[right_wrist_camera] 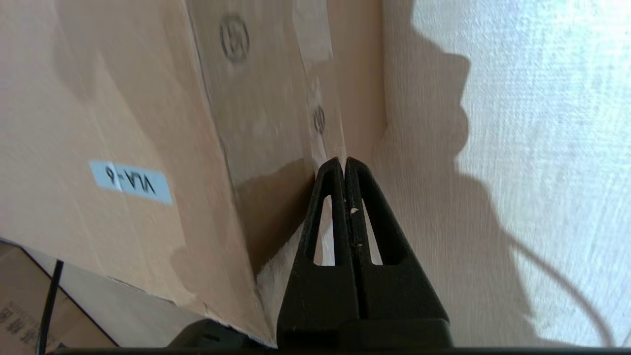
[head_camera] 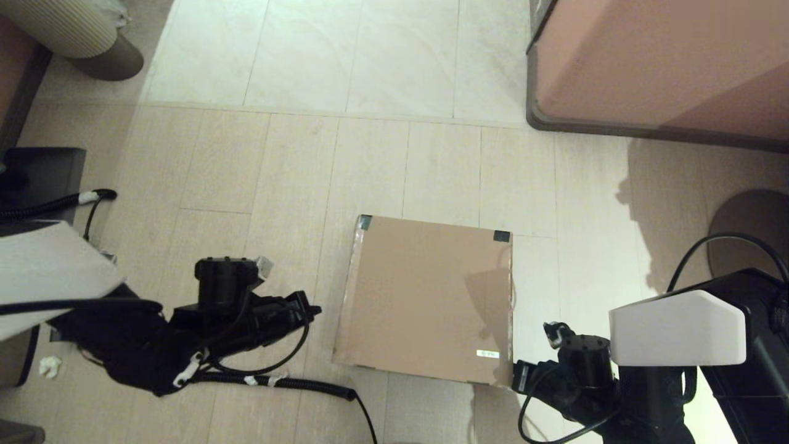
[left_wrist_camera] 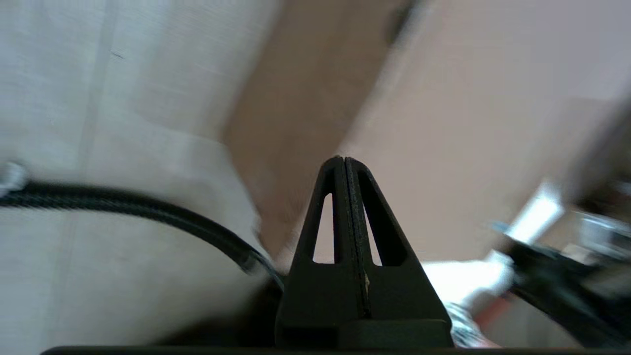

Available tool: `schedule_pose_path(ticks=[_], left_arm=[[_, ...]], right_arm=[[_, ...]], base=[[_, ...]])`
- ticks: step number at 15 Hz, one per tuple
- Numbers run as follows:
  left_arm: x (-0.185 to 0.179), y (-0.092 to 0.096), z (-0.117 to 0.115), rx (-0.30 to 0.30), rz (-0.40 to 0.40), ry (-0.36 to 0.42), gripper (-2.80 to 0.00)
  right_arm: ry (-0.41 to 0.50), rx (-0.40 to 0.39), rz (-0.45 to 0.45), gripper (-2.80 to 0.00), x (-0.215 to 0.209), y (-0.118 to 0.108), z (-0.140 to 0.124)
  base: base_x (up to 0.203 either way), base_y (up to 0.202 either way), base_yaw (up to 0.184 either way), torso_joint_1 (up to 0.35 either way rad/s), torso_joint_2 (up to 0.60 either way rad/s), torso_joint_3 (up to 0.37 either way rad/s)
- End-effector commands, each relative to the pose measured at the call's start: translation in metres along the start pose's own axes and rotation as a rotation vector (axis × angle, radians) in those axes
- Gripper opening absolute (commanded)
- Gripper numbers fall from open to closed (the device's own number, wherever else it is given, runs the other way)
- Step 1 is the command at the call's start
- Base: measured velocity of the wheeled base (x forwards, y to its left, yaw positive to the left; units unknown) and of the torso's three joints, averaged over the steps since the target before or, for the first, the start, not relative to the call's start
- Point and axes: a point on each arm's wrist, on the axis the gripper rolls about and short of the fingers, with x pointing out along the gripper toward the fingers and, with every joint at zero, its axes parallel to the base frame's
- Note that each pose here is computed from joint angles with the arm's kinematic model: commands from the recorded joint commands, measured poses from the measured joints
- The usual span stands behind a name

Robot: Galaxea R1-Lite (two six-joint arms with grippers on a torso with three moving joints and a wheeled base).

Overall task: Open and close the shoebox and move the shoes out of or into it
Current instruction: Open the shoe box

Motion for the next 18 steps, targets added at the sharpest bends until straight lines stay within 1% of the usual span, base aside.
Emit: schedule_pose_path(ticks=[1,4,5,7,9,11,15,16,18], left_arm=[[0.025,0.005,-0.012,0.009,0.046,0.024,-2.8],[0.052,0.001,-0.024,0.062,0.107,0.021,-2.8],[0.054,0.0,-0.025,0.069,0.115,0.017,-2.8],[0.072,-0.003,-0.036,0.092,0.142,0.024,-2.8],[0.079,-0.005,-0.039,0.099,0.156,0.027,-2.8],[0.082,-0.006,-0.037,0.097,0.164,0.038,-2.8],[0.076,-0.011,-0.031,0.093,0.155,0.019,-2.8],[0.072,-0.014,-0.028,0.093,0.151,0.01,-2.8],[0.064,-0.021,-0.02,0.079,0.141,-0.004,-2.8]], right_arm=[[-0.015,0.0,0.011,-2.8,0.003,0.001,0.002],[-0.015,0.0,0.011,-2.8,0.003,0.001,0.002],[-0.016,0.0,0.011,-2.8,0.003,0.001,0.002],[-0.015,0.0,0.011,-2.8,0.003,0.001,0.002],[-0.015,0.001,0.01,-2.8,0.003,0.001,0.002],[-0.015,0.002,0.013,-2.8,0.002,0.001,0.002],[-0.03,0.021,0.024,-2.8,0.0,0.004,0.007],[-0.036,0.035,0.029,-2.8,-0.002,0.006,0.01],[-0.032,0.04,0.032,-2.8,-0.004,0.006,0.01]], base=[[0.0,0.0,0.0,0.0,0.0,0.0],[0.0,0.0,0.0,0.0,0.0,0.0],[0.0,0.0,0.0,0.0,0.0,0.0],[0.0,0.0,0.0,0.0,0.0,0.0],[0.0,0.0,0.0,0.0,0.0,0.0],[0.0,0.0,0.0,0.0,0.0,0.0],[0.0,0.0,0.0,0.0,0.0,0.0],[0.0,0.0,0.0,0.0,0.0,0.0],[0.0,0.0,0.0,0.0,0.0,0.0]])
